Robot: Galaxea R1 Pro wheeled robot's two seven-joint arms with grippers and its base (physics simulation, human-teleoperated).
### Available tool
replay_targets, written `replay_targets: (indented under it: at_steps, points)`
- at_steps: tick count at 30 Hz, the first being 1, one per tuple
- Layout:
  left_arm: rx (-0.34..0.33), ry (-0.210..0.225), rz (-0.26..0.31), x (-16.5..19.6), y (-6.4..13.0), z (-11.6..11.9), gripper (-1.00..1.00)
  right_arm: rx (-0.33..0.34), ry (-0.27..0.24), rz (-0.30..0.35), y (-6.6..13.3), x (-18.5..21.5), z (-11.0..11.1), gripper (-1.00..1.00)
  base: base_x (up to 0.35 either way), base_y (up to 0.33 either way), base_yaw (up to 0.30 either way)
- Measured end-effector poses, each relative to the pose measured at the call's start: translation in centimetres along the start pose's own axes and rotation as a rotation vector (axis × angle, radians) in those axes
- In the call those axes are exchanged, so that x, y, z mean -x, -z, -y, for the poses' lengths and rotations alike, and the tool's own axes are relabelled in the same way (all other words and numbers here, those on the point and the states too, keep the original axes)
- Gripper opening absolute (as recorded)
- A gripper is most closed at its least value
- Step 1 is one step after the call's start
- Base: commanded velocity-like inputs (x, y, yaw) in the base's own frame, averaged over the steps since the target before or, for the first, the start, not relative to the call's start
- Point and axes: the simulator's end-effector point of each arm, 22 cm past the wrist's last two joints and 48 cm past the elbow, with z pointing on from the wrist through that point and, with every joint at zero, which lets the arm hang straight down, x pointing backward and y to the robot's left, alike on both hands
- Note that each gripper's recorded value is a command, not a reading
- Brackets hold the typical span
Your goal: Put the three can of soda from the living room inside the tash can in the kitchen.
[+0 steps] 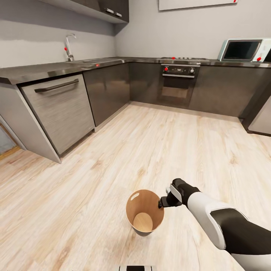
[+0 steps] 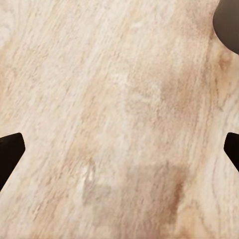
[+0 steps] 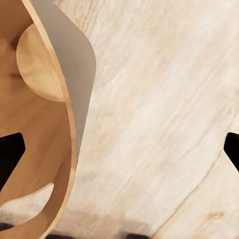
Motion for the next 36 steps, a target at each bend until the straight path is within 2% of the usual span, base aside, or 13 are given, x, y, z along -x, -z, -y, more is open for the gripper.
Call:
replay_targets:
  at_steps: [14,20,21,25,27,29,36]
  points:
    - [-0.001,0.006,-0.052,-2.1,-0.2,0.0,1.00,0.006,-0.005,-0.053,-2.9,-1.4,0.1,1.00,0.000,0.000,0.000]
    - [-0.001,0.006,-0.052,-2.2,-0.2,0.0,1.00,0.005,-0.006,-0.053,-2.9,-1.4,0.2,1.00,0.000,0.000,0.000]
    - [-0.001,0.006,-0.053,-2.2,-0.2,0.0,1.00,0.005,-0.006,-0.053,-2.9,-1.4,0.2,-1.00,0.000,0.000,0.000]
    - [-0.001,0.006,-0.052,-2.2,-0.2,0.0,1.00,0.025,-0.024,-0.058,-3.1,-1.7,-0.3,-1.00,0.000,0.000,0.000]
    - [-0.001,0.006,-0.052,-2.2,-0.2,0.0,1.00,0.013,-0.012,-0.059,-3.2,-1.8,-0.1,-1.00,0.000,0.000,0.000]
    - [-0.001,0.005,-0.052,-2.1,-0.2,0.0,1.00,0.039,-0.037,-0.057,-3.1,-1.7,-0.7,-1.00,0.000,0.000,0.000]
    - [-0.001,0.007,-0.051,-2.1,-0.2,0.0,1.00,0.031,-0.027,-0.059,-3.2,-1.9,-0.5,-1.00,0.000,0.000,0.000]
